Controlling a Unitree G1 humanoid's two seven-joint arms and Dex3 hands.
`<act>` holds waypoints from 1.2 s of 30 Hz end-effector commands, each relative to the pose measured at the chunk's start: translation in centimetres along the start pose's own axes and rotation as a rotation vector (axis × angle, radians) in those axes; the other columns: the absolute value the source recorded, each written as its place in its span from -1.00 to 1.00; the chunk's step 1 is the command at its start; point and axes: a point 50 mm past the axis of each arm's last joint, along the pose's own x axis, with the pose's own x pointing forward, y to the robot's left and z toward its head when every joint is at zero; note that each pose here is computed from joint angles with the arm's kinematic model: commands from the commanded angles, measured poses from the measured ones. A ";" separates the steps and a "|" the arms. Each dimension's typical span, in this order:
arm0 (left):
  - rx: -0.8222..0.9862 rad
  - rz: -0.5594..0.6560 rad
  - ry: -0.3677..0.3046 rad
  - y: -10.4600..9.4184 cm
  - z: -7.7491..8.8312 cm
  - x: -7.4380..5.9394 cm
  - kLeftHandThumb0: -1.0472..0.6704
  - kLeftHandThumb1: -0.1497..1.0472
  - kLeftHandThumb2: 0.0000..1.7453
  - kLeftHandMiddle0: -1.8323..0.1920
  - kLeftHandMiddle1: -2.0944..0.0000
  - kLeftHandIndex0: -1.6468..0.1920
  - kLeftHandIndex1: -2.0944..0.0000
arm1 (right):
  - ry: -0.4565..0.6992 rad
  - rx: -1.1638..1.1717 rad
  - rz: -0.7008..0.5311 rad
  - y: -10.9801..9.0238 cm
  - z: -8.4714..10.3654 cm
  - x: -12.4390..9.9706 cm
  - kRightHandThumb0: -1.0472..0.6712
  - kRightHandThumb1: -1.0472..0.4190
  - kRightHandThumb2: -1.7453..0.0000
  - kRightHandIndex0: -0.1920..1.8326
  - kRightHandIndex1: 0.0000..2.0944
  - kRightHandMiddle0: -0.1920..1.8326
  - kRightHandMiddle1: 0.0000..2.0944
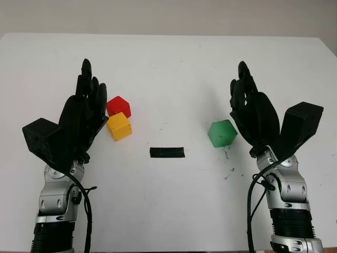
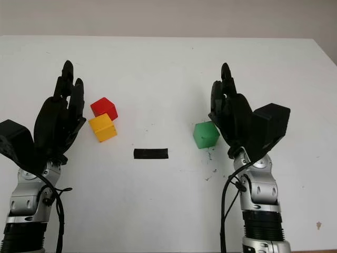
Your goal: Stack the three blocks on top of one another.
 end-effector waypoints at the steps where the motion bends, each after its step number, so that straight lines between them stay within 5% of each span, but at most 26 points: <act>1: -0.001 -0.002 -0.008 -0.1 0.2 -0.2 -0.66 1.00 -0.32 1.00 1.00 1.00 1.00 | -0.016 -0.007 -0.002 -0.1 0.5 -0.2 -0.62 -1.00 0.17 -1.00 -1.00 -1.00 -1.00; 12: -0.001 -0.016 -0.001 0.0 0.1 0.0 -0.64 1.00 -0.30 1.00 1.00 1.00 1.00 | -0.014 -0.009 0.010 -0.3 0.4 0.1 -0.63 -1.00 0.17 -1.00 -1.00 -1.00 -1.00; 17: 0.048 0.023 -0.058 1.5 2.2 0.5 -0.60 1.00 -0.39 0.97 0.98 1.00 1.00 | -0.066 -0.003 0.040 -0.2 1.3 0.4 -0.65 -1.00 0.15 -1.00 -1.00 -1.00 -1.00; 19: 0.139 0.055 -0.091 3.0 4.2 1.5 -0.50 1.00 -0.66 0.72 0.90 0.79 0.90 | -0.090 0.001 0.050 -0.2 2.0 0.6 -0.66 -1.00 0.16 -1.00 -1.00 -1.00 -1.00; 22: 0.419 0.016 -0.104 5.0 7.4 2.9 -0.32 0.97 -0.87 0.53 0.87 0.54 0.79 | -0.112 0.016 0.073 -0.4 3.1 1.2 -0.66 -1.00 0.17 -1.00 -1.00 -1.00 -1.00; 27: 0.973 -0.165 -0.056 7.0 11.2 5.2 -0.14 0.81 -0.94 0.43 0.89 0.33 0.76 | -0.106 0.039 0.116 -0.8 4.3 2.0 -0.69 -1.00 0.20 -1.00 -1.00 -1.00 -1.00; 32: 1.320 -0.305 -0.047 6.4 11.3 7.1 -0.16 0.73 -0.94 0.52 0.98 0.28 0.89 | -0.102 0.022 0.121 -0.9 4.7 2.2 -0.70 -1.00 0.20 -1.00 -1.00 -1.00 -1.00; 36: 1.610 -0.397 -0.125 5.5 10.4 8.0 -0.21 0.68 -0.95 0.58 0.98 0.27 0.90 | -0.103 0.005 0.121 -0.9 4.7 2.1 -0.69 -1.00 0.21 -1.00 -1.00 -1.00 -1.00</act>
